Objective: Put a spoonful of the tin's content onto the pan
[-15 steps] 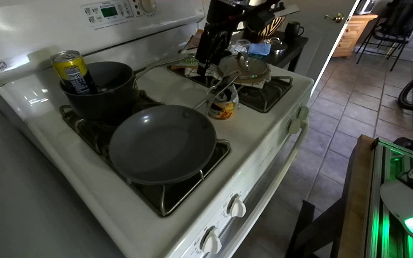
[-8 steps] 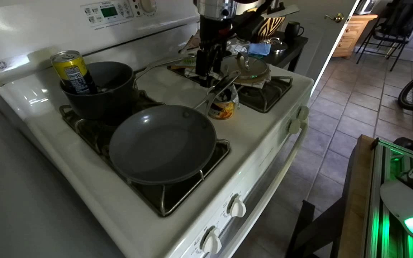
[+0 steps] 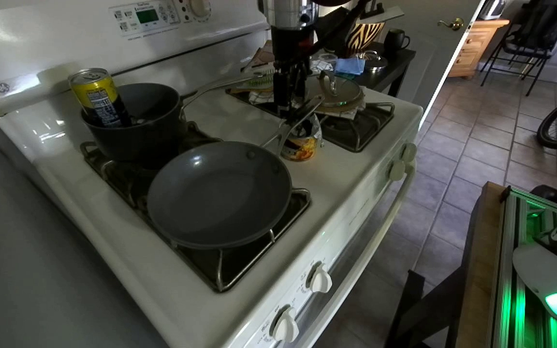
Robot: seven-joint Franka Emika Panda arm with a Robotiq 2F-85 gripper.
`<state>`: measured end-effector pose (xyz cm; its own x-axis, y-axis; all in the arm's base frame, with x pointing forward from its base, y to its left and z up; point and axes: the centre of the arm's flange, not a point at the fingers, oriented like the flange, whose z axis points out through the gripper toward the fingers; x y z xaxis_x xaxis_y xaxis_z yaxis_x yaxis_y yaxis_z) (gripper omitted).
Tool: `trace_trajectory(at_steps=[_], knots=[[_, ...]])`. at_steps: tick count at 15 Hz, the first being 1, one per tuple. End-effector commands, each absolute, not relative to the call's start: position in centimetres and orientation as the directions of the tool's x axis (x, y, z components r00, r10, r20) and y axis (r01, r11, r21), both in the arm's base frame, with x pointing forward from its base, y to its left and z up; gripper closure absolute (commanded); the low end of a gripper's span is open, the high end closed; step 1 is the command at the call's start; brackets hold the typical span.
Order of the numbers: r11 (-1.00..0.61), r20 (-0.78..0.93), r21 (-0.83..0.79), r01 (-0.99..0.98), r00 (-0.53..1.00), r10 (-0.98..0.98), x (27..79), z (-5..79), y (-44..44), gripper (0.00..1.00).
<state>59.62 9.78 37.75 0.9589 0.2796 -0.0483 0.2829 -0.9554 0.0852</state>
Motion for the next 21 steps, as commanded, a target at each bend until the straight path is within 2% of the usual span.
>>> trace_trajectory(at_steps=[1,5,11,21], knots=[[-0.942,-0.079,0.169,0.29,0.957,0.28,59.5,36.9,10.0,0.0],[-0.934,-0.033,0.201,0.297,0.955,0.296,59.5,36.1,10.8,0.0],[-0.919,-0.056,0.212,0.333,0.943,0.329,59.1,35.8,12.5,0.0],[-0.892,0.146,0.402,0.209,0.947,0.288,60.9,35.6,11.6,0.0]])
